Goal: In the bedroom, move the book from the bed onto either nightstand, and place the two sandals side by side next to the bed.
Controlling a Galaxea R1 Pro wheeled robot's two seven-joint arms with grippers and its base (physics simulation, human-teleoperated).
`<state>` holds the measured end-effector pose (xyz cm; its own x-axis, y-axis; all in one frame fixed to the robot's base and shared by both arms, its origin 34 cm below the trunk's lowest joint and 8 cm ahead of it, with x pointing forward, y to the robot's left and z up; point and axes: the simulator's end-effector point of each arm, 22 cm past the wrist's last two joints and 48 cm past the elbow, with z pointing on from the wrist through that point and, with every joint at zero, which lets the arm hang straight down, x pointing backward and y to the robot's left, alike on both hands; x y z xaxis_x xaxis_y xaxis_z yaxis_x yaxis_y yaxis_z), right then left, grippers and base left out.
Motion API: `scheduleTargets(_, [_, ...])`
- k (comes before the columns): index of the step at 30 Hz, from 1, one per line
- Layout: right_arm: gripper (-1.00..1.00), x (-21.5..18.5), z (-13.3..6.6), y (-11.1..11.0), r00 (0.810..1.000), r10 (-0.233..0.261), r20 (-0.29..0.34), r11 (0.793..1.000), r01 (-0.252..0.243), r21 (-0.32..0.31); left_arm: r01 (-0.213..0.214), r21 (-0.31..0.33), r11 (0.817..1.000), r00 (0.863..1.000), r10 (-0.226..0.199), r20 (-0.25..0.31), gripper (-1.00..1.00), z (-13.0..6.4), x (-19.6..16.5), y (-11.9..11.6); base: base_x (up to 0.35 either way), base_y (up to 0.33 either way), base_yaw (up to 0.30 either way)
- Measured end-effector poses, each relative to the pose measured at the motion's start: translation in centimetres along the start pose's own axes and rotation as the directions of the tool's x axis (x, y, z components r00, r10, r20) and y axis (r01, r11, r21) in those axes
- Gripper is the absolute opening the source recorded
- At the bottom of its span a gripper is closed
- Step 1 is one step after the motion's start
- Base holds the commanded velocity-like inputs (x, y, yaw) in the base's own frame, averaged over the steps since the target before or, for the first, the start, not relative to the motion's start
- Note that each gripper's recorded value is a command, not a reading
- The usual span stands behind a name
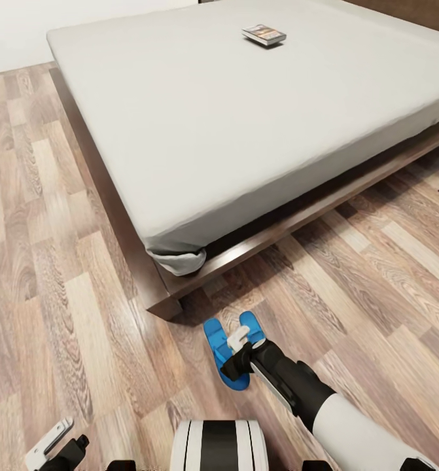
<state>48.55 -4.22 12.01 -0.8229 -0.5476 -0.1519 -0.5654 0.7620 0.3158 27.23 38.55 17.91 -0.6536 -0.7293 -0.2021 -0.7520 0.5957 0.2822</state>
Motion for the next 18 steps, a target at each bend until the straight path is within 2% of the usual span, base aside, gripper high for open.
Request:
scheduleTargets(6, [-1.0,0.9,1.0,0.1,1.0,0.01,-0.018,1.0,-0.01,-0.013,-0.009,-0.016,1.0,1.0,0.009,-0.012,1.0,0.5,0.5,0.4,0.0,0.0,0.0])
scheduleTargets(7, [-1.0,1.0,1.2,0.1,1.0,0.011,-0.021,1.0,-0.011,-0.015,-0.015,-0.001,1.0,1.0,0.015,-0.01,1.0,0.2,0.1,-0.2,0.0,0.0,0.0])
scheduleTargets(8, [-1.0,1.0,1.3,0.1,1.0,0.012,-0.022,1.0,-0.012,-0.016,-0.045,0.033,0.998,0.999,0.046,-0.025,1.0,-0.5,-0.2,-1.6,0.0,0.0,0.0])
scheduleTargets(11, [-1.0,0.7,1.6,-0.2,1.0,0.012,-0.022,1.0,-0.012,-0.017,-0.116,0.078,0.99,0.99,0.122,-0.071,1.0,-1.2,-1.6,-3.9,0.0,0.0,0.0])
scheduleTargets(18, [-1.0,0.2,2.4,-0.4,1.0,0.015,-0.023,0.999,-0.016,-0.048,-0.168,0.11,0.98,0.983,0.175,-0.062,1.0,-1.1,-6.1,-7.8,0.0,0.0,0.0])
